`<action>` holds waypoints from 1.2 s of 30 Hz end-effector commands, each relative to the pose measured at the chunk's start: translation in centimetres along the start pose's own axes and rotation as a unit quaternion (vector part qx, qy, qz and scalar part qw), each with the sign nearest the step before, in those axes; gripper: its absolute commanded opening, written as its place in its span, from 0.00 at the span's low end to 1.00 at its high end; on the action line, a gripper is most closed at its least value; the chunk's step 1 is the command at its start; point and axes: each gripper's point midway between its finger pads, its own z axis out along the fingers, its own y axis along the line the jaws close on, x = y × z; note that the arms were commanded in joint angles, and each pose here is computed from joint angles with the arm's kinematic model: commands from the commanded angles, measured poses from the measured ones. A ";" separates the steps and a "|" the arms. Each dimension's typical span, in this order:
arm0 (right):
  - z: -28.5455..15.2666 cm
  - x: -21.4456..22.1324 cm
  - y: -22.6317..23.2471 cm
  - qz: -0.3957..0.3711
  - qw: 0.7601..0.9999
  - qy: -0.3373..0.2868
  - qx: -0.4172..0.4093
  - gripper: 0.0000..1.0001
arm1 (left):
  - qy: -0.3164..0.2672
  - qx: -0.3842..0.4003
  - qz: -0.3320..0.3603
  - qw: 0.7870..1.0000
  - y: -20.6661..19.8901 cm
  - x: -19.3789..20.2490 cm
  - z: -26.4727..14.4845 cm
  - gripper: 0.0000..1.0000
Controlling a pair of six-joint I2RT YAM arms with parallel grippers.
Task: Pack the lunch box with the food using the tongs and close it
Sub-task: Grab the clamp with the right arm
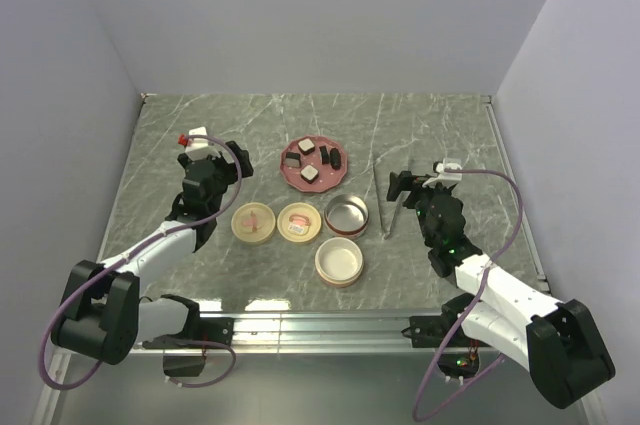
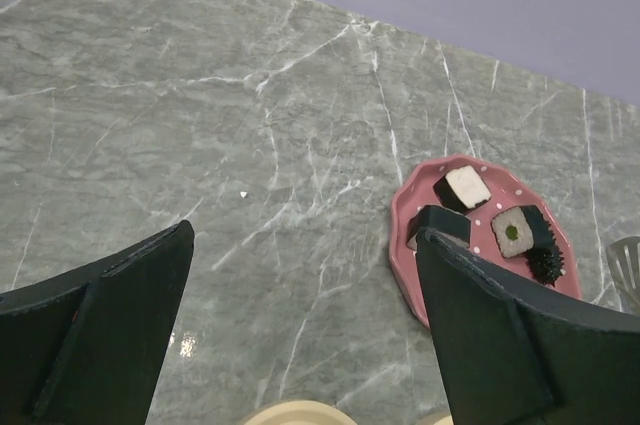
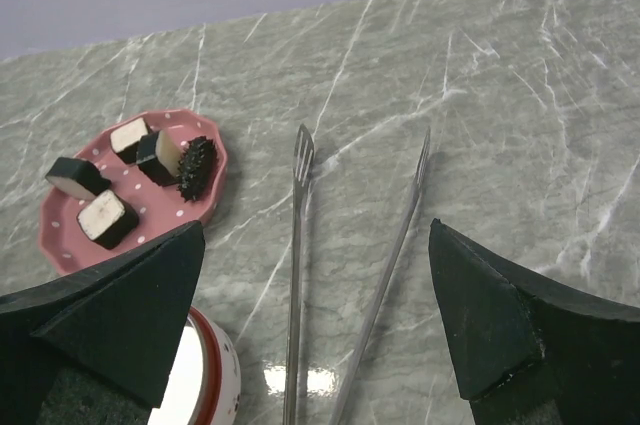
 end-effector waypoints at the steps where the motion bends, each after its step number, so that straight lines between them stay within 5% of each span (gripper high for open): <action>1: 0.5 -2.1 0.5 0.011 1.000 -0.023 0.003 1.00 | -0.030 0.002 -0.001 1.000 -0.9 -2.4 0.4 0.99; 12: 0.6 -1.6 0.7 0.010 1.000 -0.004 0.002 1.00 | -0.013 -0.002 0.006 1.000 -1.1 -1.6 0.8 0.99; 25: 1.2 5.3 3.6 0.037 0.985 0.170 0.011 1.00 | -0.004 0.023 -0.001 1.000 -1.8 -1.4 0.0 1.00; 36: -0.2 9.9 1.5 0.028 0.965 0.241 0.105 1.00 | 0.005 0.019 -0.002 1.000 -1.7 -0.9 0.2 1.00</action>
